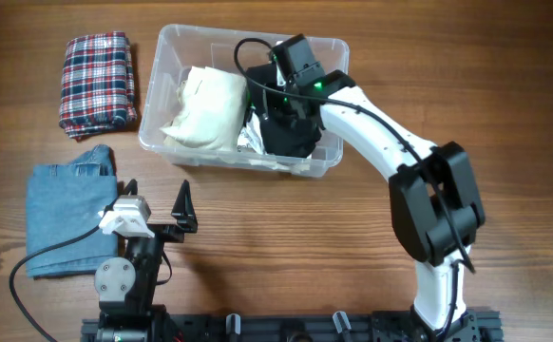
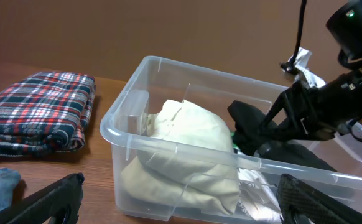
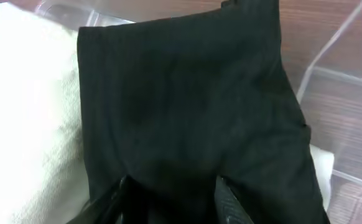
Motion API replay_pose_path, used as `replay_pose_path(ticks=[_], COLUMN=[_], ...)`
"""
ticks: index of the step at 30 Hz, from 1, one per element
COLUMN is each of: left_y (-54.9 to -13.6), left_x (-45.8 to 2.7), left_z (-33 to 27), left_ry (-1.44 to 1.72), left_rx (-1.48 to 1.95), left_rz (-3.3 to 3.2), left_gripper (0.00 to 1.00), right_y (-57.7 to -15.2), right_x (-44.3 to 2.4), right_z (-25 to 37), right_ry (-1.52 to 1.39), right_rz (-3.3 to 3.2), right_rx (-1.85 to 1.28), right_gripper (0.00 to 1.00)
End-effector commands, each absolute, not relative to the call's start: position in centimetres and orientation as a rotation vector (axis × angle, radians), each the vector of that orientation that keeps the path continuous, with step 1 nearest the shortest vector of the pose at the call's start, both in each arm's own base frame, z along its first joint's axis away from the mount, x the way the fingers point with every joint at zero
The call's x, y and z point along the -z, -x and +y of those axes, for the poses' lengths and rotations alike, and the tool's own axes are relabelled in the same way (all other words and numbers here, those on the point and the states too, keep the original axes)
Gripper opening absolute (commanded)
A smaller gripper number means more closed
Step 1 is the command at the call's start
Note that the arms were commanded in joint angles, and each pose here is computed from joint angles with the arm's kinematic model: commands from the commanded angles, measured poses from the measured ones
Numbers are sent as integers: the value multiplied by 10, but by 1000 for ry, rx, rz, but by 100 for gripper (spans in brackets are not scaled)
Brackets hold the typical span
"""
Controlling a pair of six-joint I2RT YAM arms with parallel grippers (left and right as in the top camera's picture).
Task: Pack container
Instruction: 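Lower the black garment into the bin and release it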
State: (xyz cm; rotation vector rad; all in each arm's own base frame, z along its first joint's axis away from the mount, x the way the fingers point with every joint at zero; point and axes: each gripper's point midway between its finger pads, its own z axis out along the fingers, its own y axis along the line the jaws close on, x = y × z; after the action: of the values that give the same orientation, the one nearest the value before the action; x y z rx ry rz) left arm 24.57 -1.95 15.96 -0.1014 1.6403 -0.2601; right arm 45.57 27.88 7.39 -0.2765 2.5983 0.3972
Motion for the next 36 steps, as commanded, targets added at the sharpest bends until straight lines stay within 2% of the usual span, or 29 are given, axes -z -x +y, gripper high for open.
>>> replay_pose_path(ticks=[1, 5, 8, 12, 14, 18, 22, 25, 29, 36], left_y=[-245, -245, -245, -245, -245, -245, -245, -245, -245, -245], left_x=[-158, -158, -158, -158, -158, -158, -158, -158, -158, -158], left_z=[-21, -21, -21, -21, -21, -21, -21, -21, -21, -21], left_ry=[76, 77, 76, 76, 77, 77, 76, 76, 77, 76], left_rx=[256, 255, 256, 256, 255, 255, 256, 256, 255, 256], left_rz=[1644, 1644, 1644, 1644, 1644, 1644, 1644, 1644, 1644, 1644], left_gripper=[100, 100, 100, 100, 100, 100, 100, 100, 100, 100], right_y=[-443, -456, -463, -452, -441, -426, -415, -414, -416, -413], right_x=[-35, -77, -145, -226, -241, -218, -186, -170, -140, -98], right_z=[275, 268, 238, 185, 163, 131, 135, 143, 145, 143], right_ry=[283, 251, 165, 38, 6, -27, -1, 53, 60, 69], right_rz=[2698, 2604, 2468, 2330, 2336, 2467, 2611, 2657, 2729, 2835], right_rx=[-354, -302, -152, 11, 45, 114, -19, -50, -21, 34], right_gripper=[45, 47, 54, 60, 60, 63, 65, 63, 57, 57])
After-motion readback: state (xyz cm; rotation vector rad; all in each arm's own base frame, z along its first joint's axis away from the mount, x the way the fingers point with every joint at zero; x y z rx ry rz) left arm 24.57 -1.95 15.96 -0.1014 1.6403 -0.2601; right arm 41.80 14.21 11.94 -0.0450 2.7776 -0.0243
